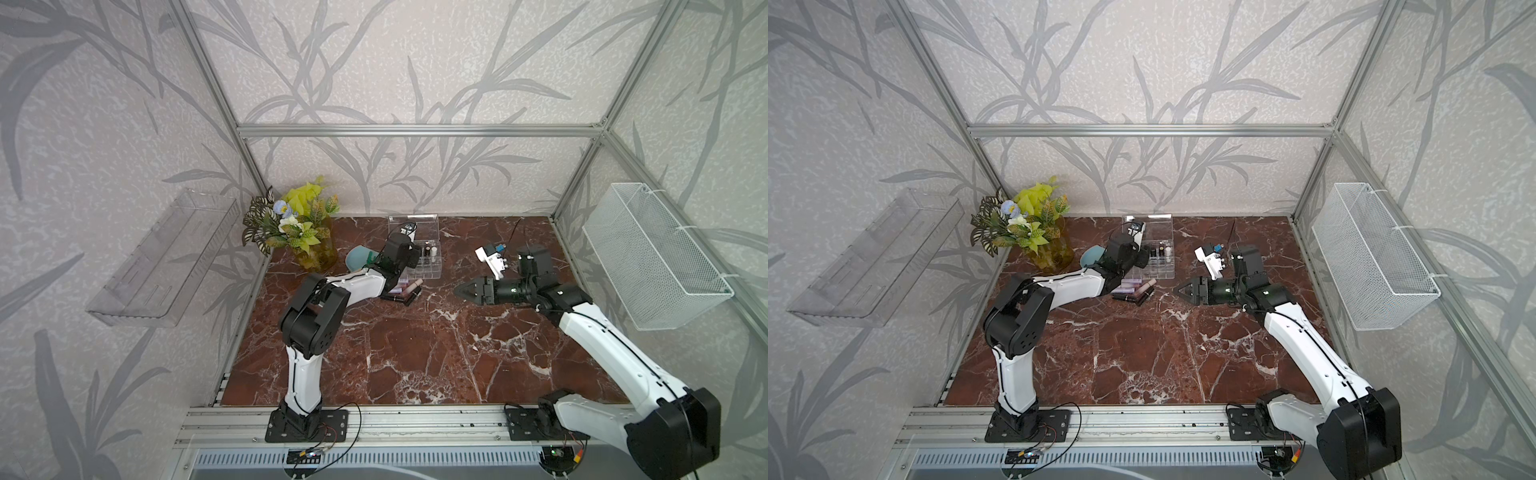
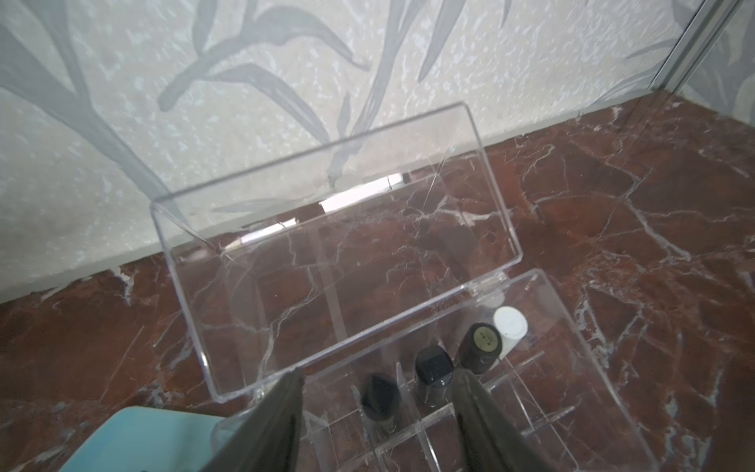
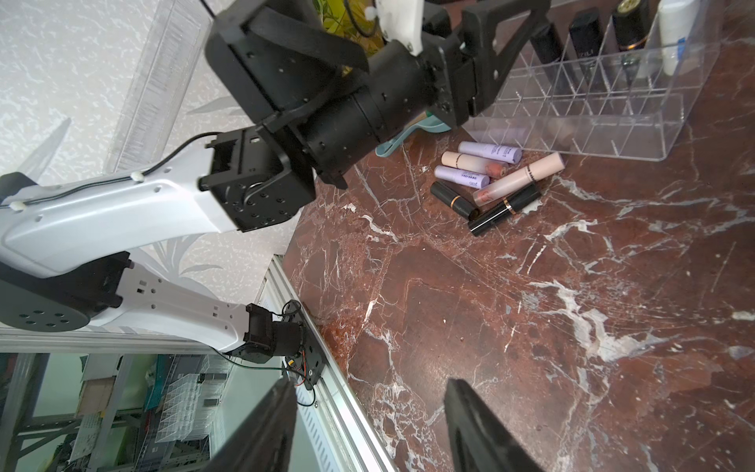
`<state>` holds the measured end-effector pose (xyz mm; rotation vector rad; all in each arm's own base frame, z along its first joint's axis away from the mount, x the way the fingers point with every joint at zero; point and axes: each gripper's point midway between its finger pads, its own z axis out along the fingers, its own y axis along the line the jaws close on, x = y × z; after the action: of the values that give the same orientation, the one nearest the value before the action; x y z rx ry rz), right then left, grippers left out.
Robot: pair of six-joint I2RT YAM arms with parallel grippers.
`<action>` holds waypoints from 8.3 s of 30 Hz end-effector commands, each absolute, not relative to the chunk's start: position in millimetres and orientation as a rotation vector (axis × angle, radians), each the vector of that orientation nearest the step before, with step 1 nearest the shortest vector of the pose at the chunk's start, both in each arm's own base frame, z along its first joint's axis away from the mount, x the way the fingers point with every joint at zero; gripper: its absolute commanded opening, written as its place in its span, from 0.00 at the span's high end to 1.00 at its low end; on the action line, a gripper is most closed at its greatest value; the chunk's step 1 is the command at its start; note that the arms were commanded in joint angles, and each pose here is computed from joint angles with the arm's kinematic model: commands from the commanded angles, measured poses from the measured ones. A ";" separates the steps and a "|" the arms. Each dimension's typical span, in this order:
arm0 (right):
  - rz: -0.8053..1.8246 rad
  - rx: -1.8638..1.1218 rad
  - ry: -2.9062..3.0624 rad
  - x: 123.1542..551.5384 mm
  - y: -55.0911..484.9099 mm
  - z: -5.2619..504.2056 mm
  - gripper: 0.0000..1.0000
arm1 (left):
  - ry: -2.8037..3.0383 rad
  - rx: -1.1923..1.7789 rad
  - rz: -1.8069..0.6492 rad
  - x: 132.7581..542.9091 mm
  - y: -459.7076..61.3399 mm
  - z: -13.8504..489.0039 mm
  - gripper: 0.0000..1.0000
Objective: Arrange the lipsticks in the organizer
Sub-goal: Place the lipstick in the storage box, then pick up the lipstick at the center of the board, then place the lipstick in the storage box.
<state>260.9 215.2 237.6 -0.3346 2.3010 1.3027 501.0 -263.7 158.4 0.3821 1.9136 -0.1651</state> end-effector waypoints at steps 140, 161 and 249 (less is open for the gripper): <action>1.209 -0.267 2.436 274.6 217.9 231.6 0.33 | 2.235 0.760 -0.833 314.1 -319.9 165.0 0.86; 1.308 -0.261 2.382 301.9 236.0 242.9 0.39 | 1.978 0.866 -1.233 260.2 -336.2 242.9 0.86; 0.356 -0.358 2.317 479.3 242.6 203.6 0.81 | 2.060 0.338 -0.620 330.7 -226.2 222.1 0.01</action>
<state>468.7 235.0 192.6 -0.3390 2.3744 0.3628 330.5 -229.6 217.5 0.3485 2.0809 -0.6199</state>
